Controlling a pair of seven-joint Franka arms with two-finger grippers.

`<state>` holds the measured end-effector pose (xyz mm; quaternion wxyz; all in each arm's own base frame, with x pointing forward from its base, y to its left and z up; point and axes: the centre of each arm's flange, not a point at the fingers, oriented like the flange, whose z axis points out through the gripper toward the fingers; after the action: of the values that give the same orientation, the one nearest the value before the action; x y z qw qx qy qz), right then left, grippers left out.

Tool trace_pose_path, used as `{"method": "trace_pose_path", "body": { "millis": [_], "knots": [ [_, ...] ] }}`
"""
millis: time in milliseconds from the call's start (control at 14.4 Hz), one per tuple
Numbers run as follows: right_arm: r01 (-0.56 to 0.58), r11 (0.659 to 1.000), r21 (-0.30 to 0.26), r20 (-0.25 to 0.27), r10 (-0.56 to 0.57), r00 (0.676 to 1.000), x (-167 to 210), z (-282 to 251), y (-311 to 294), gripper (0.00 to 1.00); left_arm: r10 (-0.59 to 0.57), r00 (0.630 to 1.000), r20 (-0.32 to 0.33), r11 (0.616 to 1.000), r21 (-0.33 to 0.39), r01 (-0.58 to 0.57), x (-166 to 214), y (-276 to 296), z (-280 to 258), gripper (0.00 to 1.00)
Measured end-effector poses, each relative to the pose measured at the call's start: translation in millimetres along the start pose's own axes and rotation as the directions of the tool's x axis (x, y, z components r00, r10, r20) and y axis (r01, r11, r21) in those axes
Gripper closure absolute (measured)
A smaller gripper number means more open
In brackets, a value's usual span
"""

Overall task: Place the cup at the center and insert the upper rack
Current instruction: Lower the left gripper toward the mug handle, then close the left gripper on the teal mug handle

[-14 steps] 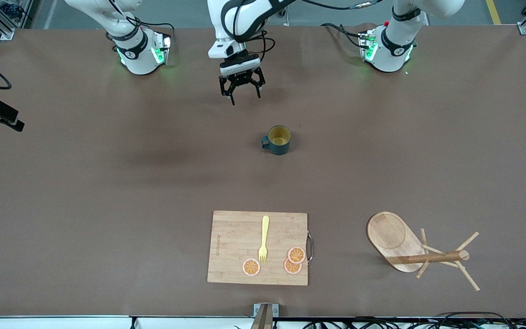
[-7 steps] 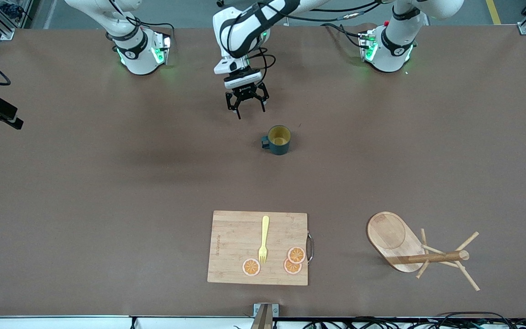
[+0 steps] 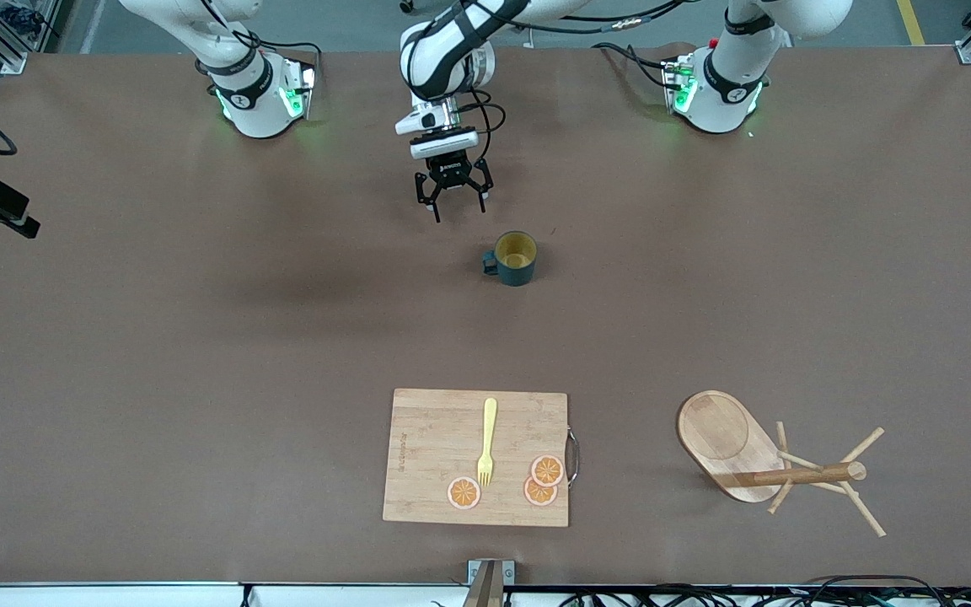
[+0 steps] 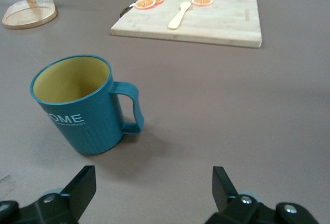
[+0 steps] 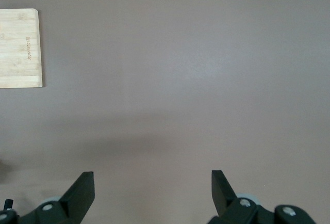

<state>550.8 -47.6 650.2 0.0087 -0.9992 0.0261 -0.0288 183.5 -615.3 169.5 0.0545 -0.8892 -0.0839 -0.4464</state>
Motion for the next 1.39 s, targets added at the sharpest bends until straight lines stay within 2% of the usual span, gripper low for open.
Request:
{"method": "trace_pose_path", "body": {
  "millis": [278,555,694,763,902,972,1041,1388],
  "knots": [
    [-0.007,1.000,0.000,-0.006,0.007,1.000,0,-2,4,0.00,-0.003,0.997,-0.073,1.000,-0.005,0.003,-7,-4,20,0.00],
    [0.009,1.000,0.000,-0.007,-0.009,1.000,0,-3,-5,0.00,0.007,0.995,-0.102,1.000,0.012,-0.006,-12,-9,44,0.01],
    [0.012,1.000,0.000,-0.007,-0.012,1.000,1,-3,-7,0.00,0.014,0.994,-0.109,1.000,0.014,-0.012,-15,-11,51,0.11],
    [0.013,1.000,0.000,-0.007,-0.013,1.000,1,-3,-7,0.00,0.013,0.994,-0.108,1.000,0.016,-0.012,-17,-10,53,0.11],
    [0.013,1.000,0.000,-0.007,-0.013,1.000,1,-3,-7,0.00,0.010,0.994,-0.105,1.000,0.017,-0.008,-20,-8,55,0.26],
    [0.013,1.000,-0.001,-0.008,-0.013,1.000,1,-3,-7,0.00,0.008,0.995,-0.104,1.000,0.018,-0.006,-21,-6,57,0.26],
    [0.012,1.000,-0.001,-0.009,-0.012,1.000,1,-3,-6,0.00,0.007,0.995,-0.102,1.000,0.020,-0.005,-23,-5,59,0.32],
    [0.002,1.000,-0.003,-0.011,-0.002,1.000,0,-5,-1,0.00,0.017,0.994,-0.104,1.000,0.028,-0.014,-30,-5,68,0.33]
  ]
}}
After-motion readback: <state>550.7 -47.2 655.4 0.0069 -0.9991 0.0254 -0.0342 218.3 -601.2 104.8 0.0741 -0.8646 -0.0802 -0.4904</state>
